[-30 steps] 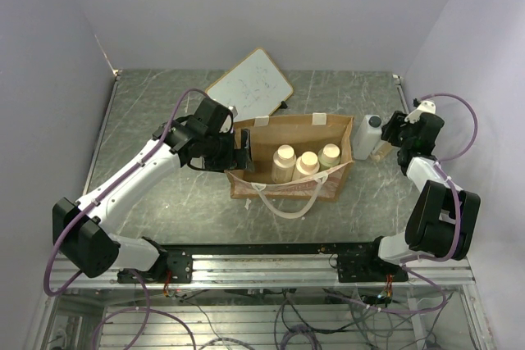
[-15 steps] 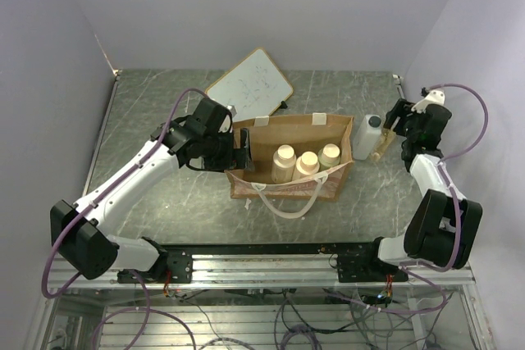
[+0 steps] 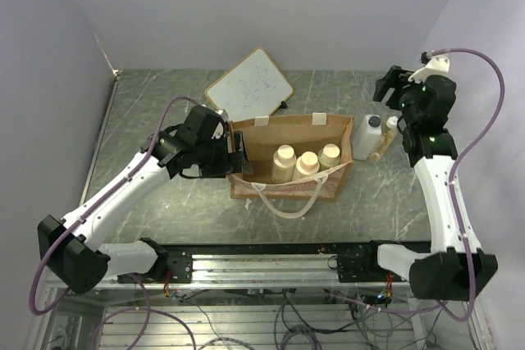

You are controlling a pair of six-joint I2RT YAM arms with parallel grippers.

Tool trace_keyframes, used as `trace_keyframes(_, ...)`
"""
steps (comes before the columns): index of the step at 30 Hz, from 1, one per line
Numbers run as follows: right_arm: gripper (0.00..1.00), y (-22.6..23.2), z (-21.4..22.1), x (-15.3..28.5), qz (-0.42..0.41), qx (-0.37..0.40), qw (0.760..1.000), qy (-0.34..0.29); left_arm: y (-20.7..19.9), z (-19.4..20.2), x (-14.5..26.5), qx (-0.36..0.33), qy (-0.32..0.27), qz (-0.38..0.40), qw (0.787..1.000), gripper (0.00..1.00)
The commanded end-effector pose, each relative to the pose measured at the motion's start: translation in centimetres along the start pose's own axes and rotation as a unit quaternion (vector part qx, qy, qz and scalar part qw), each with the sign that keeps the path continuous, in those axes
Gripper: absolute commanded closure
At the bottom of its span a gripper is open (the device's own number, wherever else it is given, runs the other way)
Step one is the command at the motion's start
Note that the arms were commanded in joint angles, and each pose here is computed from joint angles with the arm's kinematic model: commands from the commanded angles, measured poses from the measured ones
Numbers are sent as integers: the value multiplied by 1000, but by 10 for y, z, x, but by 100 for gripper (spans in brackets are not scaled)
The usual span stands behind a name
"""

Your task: Take the personal care products out of the canvas bag

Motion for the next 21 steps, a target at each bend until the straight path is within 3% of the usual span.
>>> trace_keyframes(1,26,59,11,46,-116,-57,989,76,-7,6,-2,40,1,38,998,1)
trace_keyframes(5,25,115,26,91,-230,-102,958,140,-8,19,-9,66,22,57,996,1)
trace_keyframes(10,25,168,46,136,-331,-94,914,216,-6,33,-18,85,52,70,993,1)
trace_keyframes(17,27,215,108,180,-395,-34,858,327,-1,50,-29,100,82,79,988,1)
trace_keyframes(21,29,222,152,200,-391,-25,839,376,4,61,-35,104,95,78,987,1)
Point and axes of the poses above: each gripper's point midway between its finger pads, its own x axis back along the fingers, its own y axis along the line the jaws close on, z = x × y, the point moved 2 cm from there along x, back along the fingers
